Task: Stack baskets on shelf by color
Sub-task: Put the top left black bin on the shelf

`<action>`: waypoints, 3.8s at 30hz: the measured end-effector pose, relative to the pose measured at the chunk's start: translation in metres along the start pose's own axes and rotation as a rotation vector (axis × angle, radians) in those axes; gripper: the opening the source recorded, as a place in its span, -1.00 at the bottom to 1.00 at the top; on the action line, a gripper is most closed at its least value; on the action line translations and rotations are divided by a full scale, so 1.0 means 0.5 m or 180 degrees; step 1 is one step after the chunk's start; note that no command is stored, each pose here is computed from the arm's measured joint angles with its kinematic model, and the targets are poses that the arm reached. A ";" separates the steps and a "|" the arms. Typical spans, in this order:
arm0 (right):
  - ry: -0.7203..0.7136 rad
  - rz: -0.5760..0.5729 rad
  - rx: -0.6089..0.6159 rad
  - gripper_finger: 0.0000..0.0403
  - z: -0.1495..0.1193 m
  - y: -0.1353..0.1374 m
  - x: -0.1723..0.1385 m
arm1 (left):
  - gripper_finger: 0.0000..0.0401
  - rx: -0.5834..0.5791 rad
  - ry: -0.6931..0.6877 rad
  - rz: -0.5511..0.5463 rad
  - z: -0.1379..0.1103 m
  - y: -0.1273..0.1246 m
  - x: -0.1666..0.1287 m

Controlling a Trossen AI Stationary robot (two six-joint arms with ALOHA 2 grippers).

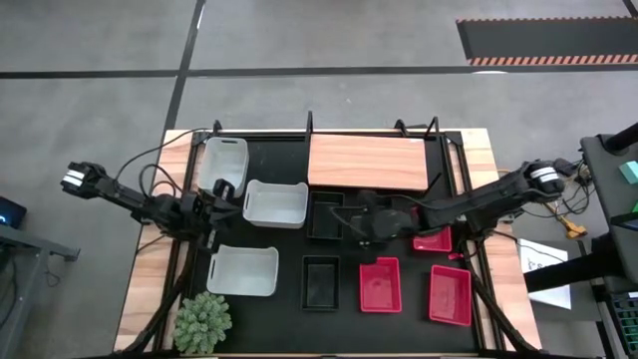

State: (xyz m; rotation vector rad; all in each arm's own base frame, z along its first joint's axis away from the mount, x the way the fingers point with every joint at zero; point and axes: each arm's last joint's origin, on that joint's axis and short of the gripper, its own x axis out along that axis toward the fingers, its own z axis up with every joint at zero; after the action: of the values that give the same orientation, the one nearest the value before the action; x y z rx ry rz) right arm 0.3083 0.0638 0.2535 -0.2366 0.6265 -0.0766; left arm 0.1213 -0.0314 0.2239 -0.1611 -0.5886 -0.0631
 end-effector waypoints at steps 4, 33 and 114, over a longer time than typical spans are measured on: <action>0.0399 -0.0007 0.0103 -0.46 0.019 0.007 0.036 | -1.00 0.0211 -0.0120 0.0030 0.011 0.000 0.001; 0.1233 0.0469 0.0603 -0.17 -0.018 -0.015 0.259 | -1.00 0.0313 -0.0171 0.0088 0.017 0.002 -0.002; 0.1162 -0.0529 -0.0242 -0.93 -0.040 -0.297 0.222 | -1.00 0.0319 -0.0174 0.0088 0.017 0.002 -0.002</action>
State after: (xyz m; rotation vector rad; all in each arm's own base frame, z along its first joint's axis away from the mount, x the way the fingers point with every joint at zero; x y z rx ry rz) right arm 0.3862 -0.0999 0.2105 -0.3522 0.9732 -0.2604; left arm 0.1158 -0.0290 0.2303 -0.0737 -0.6427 -0.0024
